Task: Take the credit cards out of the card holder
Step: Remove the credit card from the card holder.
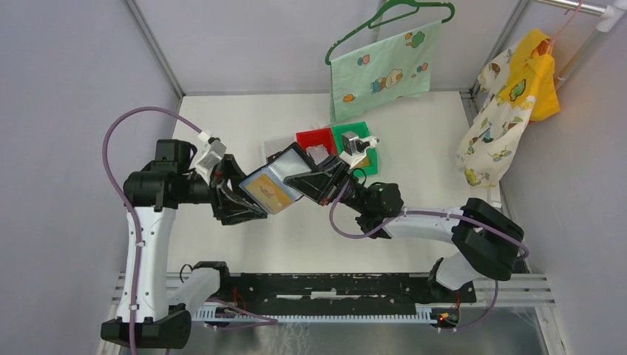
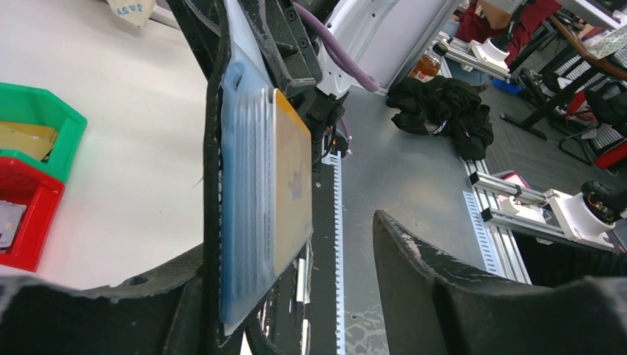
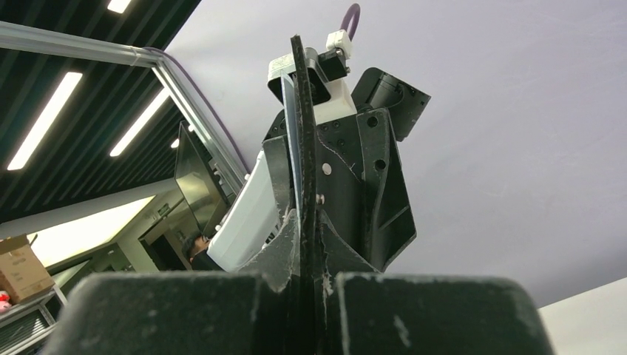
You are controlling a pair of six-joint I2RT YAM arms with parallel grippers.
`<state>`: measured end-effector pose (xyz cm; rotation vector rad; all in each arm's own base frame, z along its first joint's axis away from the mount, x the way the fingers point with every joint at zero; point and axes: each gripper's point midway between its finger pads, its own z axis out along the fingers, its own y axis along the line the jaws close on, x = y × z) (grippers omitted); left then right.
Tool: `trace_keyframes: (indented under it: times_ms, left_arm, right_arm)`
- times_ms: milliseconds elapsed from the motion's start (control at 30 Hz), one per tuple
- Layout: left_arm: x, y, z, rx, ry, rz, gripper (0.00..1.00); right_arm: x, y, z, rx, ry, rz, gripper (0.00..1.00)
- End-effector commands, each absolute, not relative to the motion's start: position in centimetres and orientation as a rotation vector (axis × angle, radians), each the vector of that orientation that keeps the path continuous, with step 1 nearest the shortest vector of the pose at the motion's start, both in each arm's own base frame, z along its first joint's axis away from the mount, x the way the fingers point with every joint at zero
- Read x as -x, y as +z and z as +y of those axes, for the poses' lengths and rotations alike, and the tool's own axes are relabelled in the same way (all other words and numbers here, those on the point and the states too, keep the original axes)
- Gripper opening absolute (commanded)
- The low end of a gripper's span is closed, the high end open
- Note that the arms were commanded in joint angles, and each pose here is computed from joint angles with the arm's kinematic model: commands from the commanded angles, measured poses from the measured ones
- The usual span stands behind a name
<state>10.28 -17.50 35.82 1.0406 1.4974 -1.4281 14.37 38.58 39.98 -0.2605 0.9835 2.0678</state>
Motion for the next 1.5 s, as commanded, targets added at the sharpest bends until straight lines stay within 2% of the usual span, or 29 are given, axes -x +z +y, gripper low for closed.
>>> trace_keyframes:
  times_ms: [0, 133, 267, 300, 400, 467, 533, 600, 733, 833, 1033, 1233, 1467]
  left_arm:
    - [-9.8, 37.5, -17.7, -1.052, -1.452, 1.385, 0.60]
    - [-9.9, 37.7, -17.7, -1.054, -1.447, 1.388, 0.41]
    - [-10.4, 37.3, -17.6, -1.051, -1.437, 1.417, 0.08]
    - [-11.1, 37.1, -17.3, -1.026, -1.424, 1.437, 0.03]
    - [-11.9, 36.4, -17.1, -1.014, -1.404, 1.478, 0.02]
    - [-12.2, 35.9, -17.0, -1.017, -1.383, 1.508, 0.02]
    - [-12.5, 35.3, -16.8, -1.021, -1.357, 1.541, 0.02]
    - [-12.7, 34.7, -16.7, -1.025, -1.326, 1.572, 0.02]
    - [-13.0, 33.4, -16.2, -1.038, -1.261, 1.633, 0.02]
    - [-13.2, 32.7, -16.0, -1.036, -1.229, 1.663, 0.02]
    - [-14.1, 32.1, -15.8, -0.996, -1.211, 1.711, 0.02]
    - [-14.2, 31.3, -15.9, -0.944, -1.273, 1.770, 0.02]
    - [-14.1, 31.0, -15.9, -0.925, -1.306, 1.792, 0.02]
  right_arm:
    - [-12.8, 44.4, 36.5, 0.271, 2.109, 0.769, 0.00]
    - [-13.0, 43.9, 36.6, 0.262, 2.106, 0.788, 0.00]
    - [-12.7, 43.3, 36.8, 0.287, 2.103, 0.811, 0.02]
    - [-12.8, 43.1, 36.9, 0.290, 2.098, 0.823, 0.10]
    - [-13.2, 41.7, 37.3, 0.324, 2.065, 0.909, 0.48]
    - [-14.4, 40.5, 36.7, 0.336, 2.024, 0.979, 0.67]
    - [-16.1, 39.6, 35.0, 0.335, 1.939, 1.040, 0.79]
    - [-18.1, 38.2, 33.6, 0.345, 1.792, 1.145, 0.84]
    - [-21.7, 37.0, 30.5, 0.388, 1.411, 1.299, 0.89]
    - [-21.8, 38.5, 29.5, 0.457, 1.281, 1.299, 0.87]
    - [-18.6, 39.3, 32.2, 0.655, 1.495, 1.279, 0.79]
    - [-15.4, 39.0, 35.5, 0.831, 1.684, 1.237, 0.76]
    - [-15.4, 38.1, 38.4, 0.905, 1.728, 1.280, 0.67]
